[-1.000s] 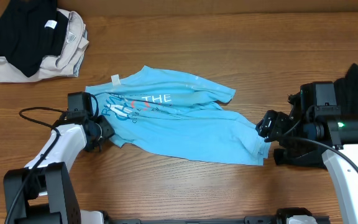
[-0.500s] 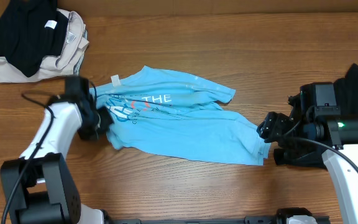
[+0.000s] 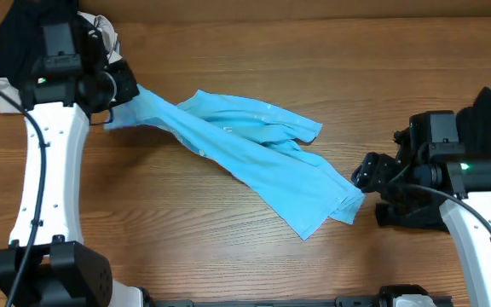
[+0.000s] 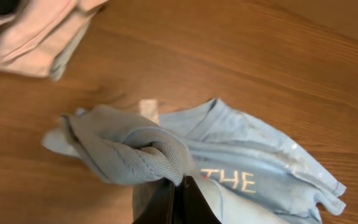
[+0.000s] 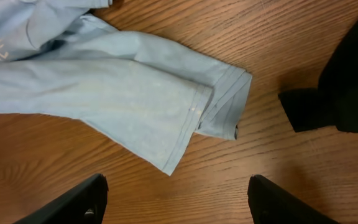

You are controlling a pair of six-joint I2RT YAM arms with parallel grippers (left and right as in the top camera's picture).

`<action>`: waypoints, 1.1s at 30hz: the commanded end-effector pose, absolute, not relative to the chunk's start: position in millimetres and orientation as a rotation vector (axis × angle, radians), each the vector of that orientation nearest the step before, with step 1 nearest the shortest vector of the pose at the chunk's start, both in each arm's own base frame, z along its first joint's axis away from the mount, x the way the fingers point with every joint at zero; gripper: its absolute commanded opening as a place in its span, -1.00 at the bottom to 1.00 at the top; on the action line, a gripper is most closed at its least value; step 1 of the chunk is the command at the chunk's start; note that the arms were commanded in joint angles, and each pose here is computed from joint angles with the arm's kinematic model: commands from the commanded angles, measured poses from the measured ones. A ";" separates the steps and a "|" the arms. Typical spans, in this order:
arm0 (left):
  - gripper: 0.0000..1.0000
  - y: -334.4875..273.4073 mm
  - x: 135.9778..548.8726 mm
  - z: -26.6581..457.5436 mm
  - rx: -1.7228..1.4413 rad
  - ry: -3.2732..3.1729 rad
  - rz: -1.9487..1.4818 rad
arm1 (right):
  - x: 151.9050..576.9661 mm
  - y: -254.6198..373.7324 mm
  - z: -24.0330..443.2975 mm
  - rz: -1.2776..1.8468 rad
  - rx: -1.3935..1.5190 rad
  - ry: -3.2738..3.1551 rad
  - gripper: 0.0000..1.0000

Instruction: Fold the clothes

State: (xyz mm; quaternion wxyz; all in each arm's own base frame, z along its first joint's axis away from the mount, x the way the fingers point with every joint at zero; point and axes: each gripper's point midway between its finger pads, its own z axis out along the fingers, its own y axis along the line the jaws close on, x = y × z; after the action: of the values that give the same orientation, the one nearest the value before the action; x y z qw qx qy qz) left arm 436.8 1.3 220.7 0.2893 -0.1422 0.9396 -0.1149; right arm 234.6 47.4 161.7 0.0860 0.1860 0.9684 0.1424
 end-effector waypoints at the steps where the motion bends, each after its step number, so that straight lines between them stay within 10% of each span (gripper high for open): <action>1: -0.92 -20.8 443.6 218.6 -0.284 2.512 -0.319 | 238.5 47.4 152.2 0.407 0.559 2.912 0.52; 33: -0.92 -20.2 434.9 210.9 -0.283 2.558 -0.228 | 158.7 149.2 -4.0 0.196 0.090 3.306 0.33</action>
State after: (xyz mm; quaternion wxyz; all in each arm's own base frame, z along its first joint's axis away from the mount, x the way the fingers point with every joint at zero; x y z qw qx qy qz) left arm 434.1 -26.0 211.2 0.2726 -0.1113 0.9500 -0.1043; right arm 154.6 156.2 1.3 -0.0976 0.0197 0.9918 0.0808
